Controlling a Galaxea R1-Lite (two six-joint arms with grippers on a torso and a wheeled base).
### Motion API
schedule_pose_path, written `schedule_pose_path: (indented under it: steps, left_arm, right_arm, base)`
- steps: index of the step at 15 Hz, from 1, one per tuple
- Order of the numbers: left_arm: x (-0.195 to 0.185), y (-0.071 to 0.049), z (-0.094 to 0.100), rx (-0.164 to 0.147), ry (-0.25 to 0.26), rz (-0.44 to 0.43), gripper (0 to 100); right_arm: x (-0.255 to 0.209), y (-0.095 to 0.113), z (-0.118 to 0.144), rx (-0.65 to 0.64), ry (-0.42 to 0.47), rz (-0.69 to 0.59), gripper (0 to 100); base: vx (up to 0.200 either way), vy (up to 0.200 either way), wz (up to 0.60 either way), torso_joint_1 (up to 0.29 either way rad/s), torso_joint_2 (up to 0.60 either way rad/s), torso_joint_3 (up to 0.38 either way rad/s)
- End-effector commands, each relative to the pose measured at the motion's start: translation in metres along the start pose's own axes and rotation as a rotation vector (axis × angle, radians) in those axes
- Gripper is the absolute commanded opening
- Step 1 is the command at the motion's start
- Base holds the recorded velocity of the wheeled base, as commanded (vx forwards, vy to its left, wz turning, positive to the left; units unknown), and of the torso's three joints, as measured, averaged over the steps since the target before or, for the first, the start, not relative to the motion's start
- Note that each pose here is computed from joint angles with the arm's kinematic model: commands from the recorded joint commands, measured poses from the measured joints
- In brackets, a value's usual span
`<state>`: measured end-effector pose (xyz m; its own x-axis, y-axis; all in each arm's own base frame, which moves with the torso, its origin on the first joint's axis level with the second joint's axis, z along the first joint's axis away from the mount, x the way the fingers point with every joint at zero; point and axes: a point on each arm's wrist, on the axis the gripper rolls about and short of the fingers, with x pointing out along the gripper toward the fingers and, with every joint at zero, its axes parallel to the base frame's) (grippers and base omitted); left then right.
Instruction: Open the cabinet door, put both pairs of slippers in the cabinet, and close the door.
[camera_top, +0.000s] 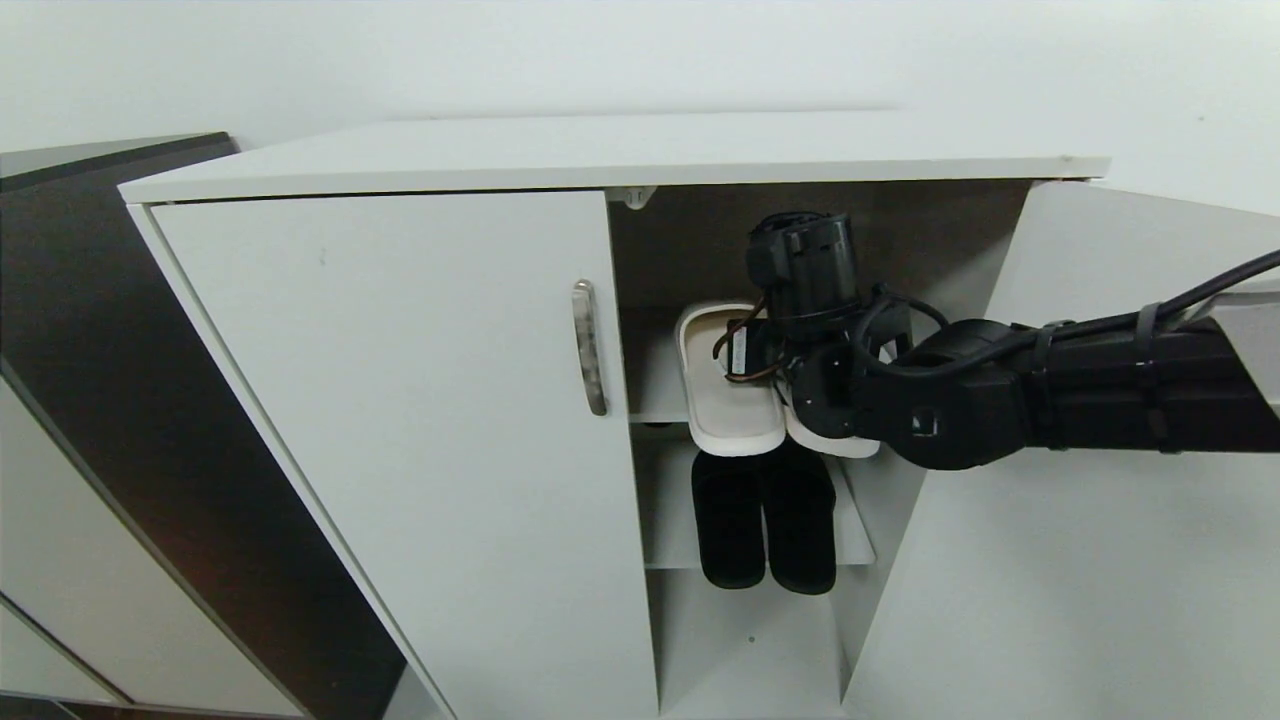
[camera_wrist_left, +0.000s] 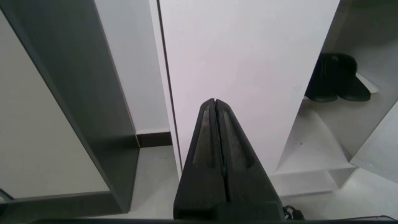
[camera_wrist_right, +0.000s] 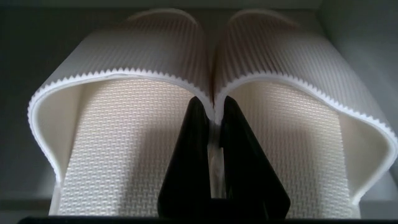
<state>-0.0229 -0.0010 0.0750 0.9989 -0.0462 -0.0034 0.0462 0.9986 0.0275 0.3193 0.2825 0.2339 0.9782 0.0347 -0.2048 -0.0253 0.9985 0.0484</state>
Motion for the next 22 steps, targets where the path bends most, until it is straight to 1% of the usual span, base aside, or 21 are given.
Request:
schedule_pose_path:
  steps: [1, 8, 13, 21, 22]
  left_arm:
    - [0.000, 0.000, 0.000, 0.000, 0.001, 0.000, 0]
    - [0.000, 0.000, 0.000, 0.000, 0.001, 0.000, 0]
    - [0.000, 0.000, 0.000, 0.000, 0.001, 0.000, 0]
    - [0.000, 0.000, 0.000, 0.000, 0.001, 0.000, 0]
    - [0.000, 0.000, 0.000, 0.000, 0.001, 0.000, 0]
  right_arm:
    - [0.007, 0.000, -0.005, -0.005, 0.010, -0.004, 0]
    - [0.019, -0.008, -0.008, 0.001, 0.021, -0.016, 0]
    - [0.027, -0.007, -0.004, 0.016, 0.004, -0.023, 0]
    - [0.028, -0.007, -0.005, 0.012, 0.008, -0.024, 0]
    - [0.028, -0.007, -0.005, 0.012, 0.008, -0.025, 100]
  base:
    - [0.000, 0.000, 0.00, 0.000, 0.00, 0.000]
    - [0.000, 0.000, 0.00, 0.000, 0.00, 0.000]
    - [0.000, 0.000, 0.00, 0.000, 0.00, 0.000]
    - [0.000, 0.000, 0.00, 0.000, 0.00, 0.000]
    - [0.000, 0.000, 0.00, 0.000, 0.00, 0.000]
